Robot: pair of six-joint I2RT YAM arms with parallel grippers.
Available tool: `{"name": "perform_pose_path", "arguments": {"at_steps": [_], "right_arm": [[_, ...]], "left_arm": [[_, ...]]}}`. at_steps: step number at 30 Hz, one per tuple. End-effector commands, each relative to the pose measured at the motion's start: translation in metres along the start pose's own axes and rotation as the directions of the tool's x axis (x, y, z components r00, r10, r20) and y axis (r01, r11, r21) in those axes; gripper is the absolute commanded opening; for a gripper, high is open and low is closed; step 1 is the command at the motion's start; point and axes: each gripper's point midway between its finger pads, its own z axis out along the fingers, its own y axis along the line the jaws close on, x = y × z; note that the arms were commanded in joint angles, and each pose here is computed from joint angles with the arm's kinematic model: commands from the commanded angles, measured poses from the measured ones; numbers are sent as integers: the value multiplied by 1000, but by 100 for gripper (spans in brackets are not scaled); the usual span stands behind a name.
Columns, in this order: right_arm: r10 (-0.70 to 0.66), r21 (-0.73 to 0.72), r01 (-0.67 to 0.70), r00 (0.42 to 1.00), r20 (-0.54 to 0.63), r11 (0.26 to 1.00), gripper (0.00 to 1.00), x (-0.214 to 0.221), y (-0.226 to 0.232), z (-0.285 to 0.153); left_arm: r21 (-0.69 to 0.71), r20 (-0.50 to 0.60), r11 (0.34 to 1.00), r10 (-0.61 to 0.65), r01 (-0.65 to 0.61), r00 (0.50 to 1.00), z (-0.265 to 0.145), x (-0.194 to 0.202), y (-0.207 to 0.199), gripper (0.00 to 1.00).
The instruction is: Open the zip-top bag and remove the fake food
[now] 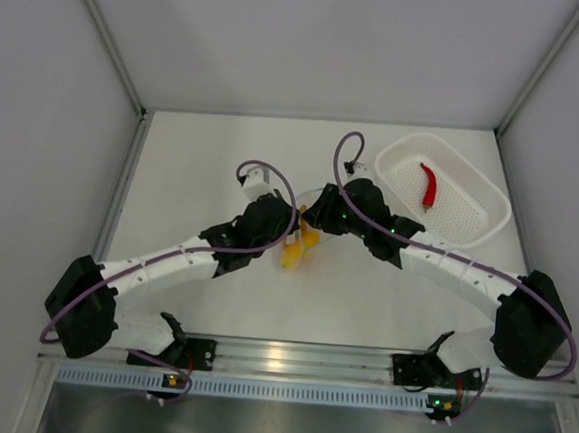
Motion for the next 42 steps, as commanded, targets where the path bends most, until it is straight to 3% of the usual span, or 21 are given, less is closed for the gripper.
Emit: {"name": "perform_pose_path", "arguments": {"at_steps": [1,17,30,35,42], "right_arm": [[5,5,-6,997,77,1000,39,-8,5,8],[27,103,-32,998,52,994,47,0,-10,59],[152,21,-157,977,148,987,50,0,-12,91],[157,8,-163,966,207,987,50,-13,-12,97],[108,89,-126,977,184,988,50,-14,-21,119]], "left_arm": [[50,53,997,-55,52,997,-7,-15,-9,0],[104,-14,991,-85,86,996,-3,1,-20,0],[112,-79,989,-85,93,993,7,22,-19,0],[119,-81,989,-81,91,993,5,22,-19,0],[123,-89,989,-72,83,993,3,24,-18,0]]}}
